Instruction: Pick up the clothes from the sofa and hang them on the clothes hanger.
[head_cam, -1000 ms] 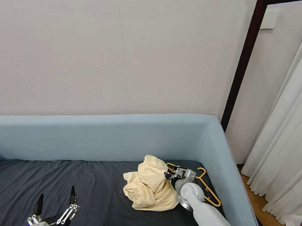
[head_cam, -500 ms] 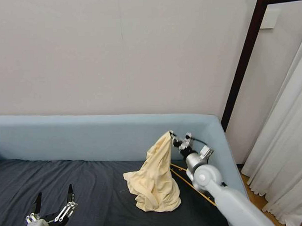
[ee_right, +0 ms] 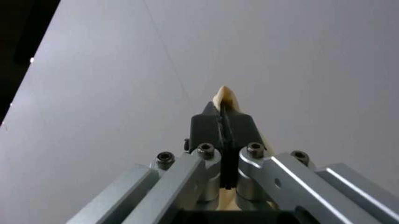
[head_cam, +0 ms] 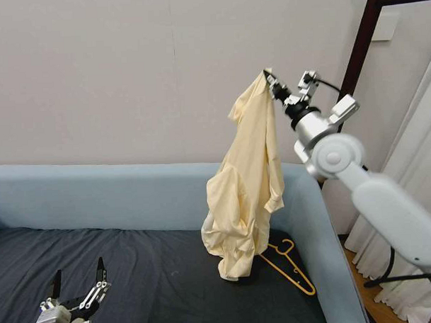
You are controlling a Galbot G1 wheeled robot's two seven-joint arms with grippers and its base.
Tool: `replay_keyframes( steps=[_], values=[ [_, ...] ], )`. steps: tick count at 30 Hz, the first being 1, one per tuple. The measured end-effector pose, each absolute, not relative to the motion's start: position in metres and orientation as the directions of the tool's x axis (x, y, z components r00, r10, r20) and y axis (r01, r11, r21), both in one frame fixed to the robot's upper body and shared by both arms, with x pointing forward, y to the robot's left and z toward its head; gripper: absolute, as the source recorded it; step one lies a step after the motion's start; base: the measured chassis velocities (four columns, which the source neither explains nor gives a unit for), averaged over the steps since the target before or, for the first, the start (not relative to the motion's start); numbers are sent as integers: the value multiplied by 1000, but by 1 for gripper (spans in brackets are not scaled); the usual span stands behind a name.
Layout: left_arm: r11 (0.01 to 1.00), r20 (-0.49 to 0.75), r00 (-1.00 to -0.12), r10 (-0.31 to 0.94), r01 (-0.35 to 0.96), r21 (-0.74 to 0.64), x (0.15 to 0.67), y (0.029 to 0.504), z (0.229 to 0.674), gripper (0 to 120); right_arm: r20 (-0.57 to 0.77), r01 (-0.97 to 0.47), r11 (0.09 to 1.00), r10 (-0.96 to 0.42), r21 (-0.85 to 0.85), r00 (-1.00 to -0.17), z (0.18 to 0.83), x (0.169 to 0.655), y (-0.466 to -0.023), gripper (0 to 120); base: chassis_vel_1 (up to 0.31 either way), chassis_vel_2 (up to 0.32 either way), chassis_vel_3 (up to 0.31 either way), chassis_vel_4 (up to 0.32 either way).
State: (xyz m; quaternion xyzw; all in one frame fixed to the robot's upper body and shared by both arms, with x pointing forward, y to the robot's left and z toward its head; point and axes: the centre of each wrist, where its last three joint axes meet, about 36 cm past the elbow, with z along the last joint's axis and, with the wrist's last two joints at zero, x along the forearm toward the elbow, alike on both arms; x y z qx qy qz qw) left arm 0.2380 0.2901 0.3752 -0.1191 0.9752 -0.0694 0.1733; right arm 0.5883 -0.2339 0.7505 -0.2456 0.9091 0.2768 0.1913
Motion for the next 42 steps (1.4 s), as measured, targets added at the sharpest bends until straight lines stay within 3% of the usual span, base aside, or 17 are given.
replay_keyframes(
  steps=[9,19,31,36,39,42],
  values=[
    [959,-320,-909,-266,-215,-187,239,288,375,100,-547,-564,740,-320,367,-774,822,592,-241,0,0,0,0,0],
    [960,-322,-909,-266,-219,-177,240,295,375,100,-559,-606,717,-361,345,-746,837,581,-222,0,0,0,0,0],
    [954,-325,-901,-288,-242,-175,243,304,376,100,-505,-627,729,-446,274,-739,894,491,-198,0,0,0,0,0],
    [951,-319,-899,-299,-254,-176,244,305,373,100,-394,-569,776,-449,273,-802,908,467,-186,0,0,0,0,0],
    [949,-314,-898,-307,-263,-177,244,305,372,100,-211,-469,824,-421,316,-882,882,489,-172,0,0,0,0,0],
    [948,-312,-899,-308,-265,-175,244,306,371,100,-101,-408,846,-399,344,-911,841,518,-164,0,0,0,0,0]
  ],
)
